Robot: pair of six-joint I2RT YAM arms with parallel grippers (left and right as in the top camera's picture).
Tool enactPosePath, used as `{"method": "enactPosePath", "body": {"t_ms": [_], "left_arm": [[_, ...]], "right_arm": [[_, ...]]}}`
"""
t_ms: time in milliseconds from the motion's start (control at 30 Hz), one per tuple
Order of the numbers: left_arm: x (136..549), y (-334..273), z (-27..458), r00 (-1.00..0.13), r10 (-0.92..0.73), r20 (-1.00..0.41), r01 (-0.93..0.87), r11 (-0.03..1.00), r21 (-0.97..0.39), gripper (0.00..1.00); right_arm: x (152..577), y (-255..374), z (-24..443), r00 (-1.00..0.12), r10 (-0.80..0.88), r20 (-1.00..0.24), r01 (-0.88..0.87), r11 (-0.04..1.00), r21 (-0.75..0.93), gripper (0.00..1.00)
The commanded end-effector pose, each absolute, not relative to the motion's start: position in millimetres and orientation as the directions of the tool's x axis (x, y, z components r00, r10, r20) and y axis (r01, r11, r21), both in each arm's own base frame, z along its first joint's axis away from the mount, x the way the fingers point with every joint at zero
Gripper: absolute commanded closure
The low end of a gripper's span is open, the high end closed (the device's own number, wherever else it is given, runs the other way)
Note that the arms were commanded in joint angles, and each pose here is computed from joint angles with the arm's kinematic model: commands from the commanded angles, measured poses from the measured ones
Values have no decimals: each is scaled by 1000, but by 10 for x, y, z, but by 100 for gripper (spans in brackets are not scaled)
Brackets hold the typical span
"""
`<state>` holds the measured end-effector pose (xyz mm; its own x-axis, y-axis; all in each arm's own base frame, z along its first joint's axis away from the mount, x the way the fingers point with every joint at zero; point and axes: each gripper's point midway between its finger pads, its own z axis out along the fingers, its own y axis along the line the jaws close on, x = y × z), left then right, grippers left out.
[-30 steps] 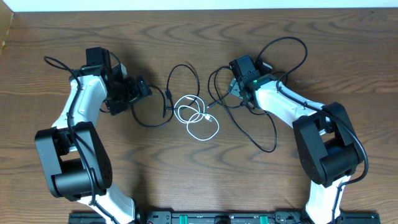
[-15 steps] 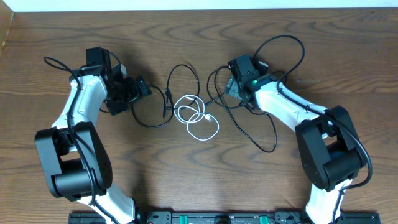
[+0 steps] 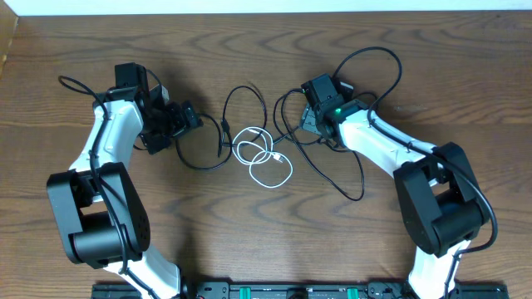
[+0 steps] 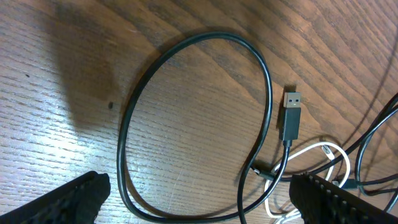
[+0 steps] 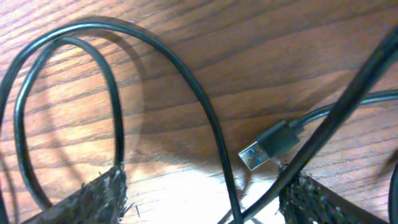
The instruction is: Untangle cables
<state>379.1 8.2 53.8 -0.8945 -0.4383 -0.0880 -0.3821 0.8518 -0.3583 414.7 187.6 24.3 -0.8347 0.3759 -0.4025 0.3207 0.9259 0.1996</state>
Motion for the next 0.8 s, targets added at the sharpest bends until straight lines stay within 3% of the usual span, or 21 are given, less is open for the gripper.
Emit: {"method": "enactPosePath", "body": {"t_ms": [0, 767], "left_arm": [[3766, 88, 528, -894, -440, -89, -386, 854, -350, 2], [3770, 40, 529, -898, -431, -89, -377, 857, -350, 2]], "right_arm": [[4168, 1908, 423, -826, 360, -434, 293, 931, 216, 23], [4153, 2053, 403, -833, 349, -429, 267, 933, 242, 15]]}}
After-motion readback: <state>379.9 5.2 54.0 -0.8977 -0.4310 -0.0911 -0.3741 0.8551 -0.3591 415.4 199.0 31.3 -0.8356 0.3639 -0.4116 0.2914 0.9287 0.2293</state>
